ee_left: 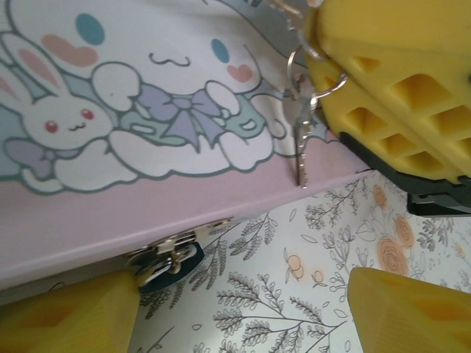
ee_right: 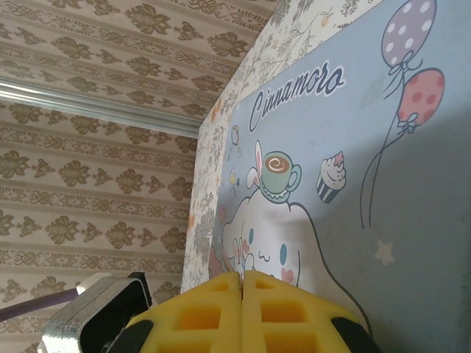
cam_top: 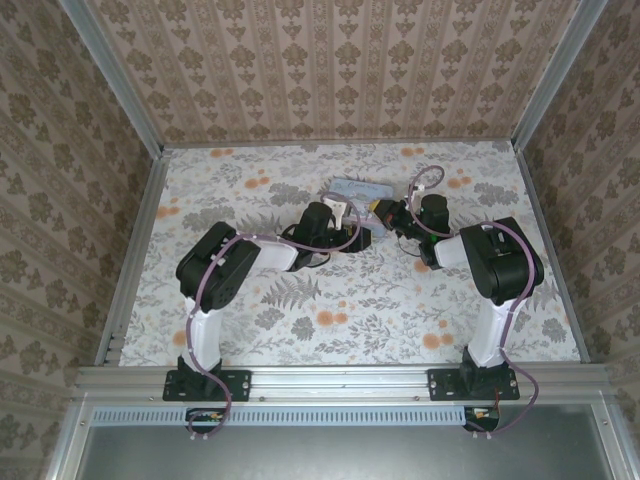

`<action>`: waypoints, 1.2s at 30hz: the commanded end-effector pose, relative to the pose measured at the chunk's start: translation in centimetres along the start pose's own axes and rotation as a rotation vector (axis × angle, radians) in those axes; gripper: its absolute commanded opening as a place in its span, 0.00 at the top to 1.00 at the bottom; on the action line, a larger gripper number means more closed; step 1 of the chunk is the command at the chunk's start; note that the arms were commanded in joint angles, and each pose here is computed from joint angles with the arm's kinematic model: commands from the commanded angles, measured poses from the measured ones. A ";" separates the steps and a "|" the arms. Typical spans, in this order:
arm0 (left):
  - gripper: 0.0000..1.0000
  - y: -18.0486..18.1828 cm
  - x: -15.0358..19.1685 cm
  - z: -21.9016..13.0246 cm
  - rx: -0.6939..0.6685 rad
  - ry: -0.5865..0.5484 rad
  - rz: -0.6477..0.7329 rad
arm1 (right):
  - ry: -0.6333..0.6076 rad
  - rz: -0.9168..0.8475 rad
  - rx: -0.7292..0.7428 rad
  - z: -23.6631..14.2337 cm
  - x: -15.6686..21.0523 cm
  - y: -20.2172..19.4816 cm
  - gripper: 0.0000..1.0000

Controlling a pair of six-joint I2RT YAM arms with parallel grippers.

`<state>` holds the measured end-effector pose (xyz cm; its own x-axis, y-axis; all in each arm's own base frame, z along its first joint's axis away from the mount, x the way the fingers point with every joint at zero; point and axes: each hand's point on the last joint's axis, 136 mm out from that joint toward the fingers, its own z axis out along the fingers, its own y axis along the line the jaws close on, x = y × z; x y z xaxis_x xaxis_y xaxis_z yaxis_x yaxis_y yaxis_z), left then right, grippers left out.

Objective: Unlock the padlock with the key

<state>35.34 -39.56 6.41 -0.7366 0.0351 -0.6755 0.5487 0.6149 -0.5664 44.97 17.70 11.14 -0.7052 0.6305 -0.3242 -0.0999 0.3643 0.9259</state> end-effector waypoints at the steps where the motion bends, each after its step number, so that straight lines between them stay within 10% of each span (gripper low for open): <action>1: 0.24 1.3 1.0 0.9 -0.065 0.041 0.027 | 0.003 -0.002 -0.016 0.0 0.1 -0.2 1.00; 36: 0.27 -1.7 -0.5 0.8 0.198 -0.106 -0.226 | 0.006 0.000 -0.013 -0.2 0.2 -0.4 1.00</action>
<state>34.81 -41.18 6.57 -0.8066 -0.1223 -0.5782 0.4623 0.4790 -0.7462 45.01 17.55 11.13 -0.7025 0.6328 -0.3257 -0.1018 0.3636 0.9260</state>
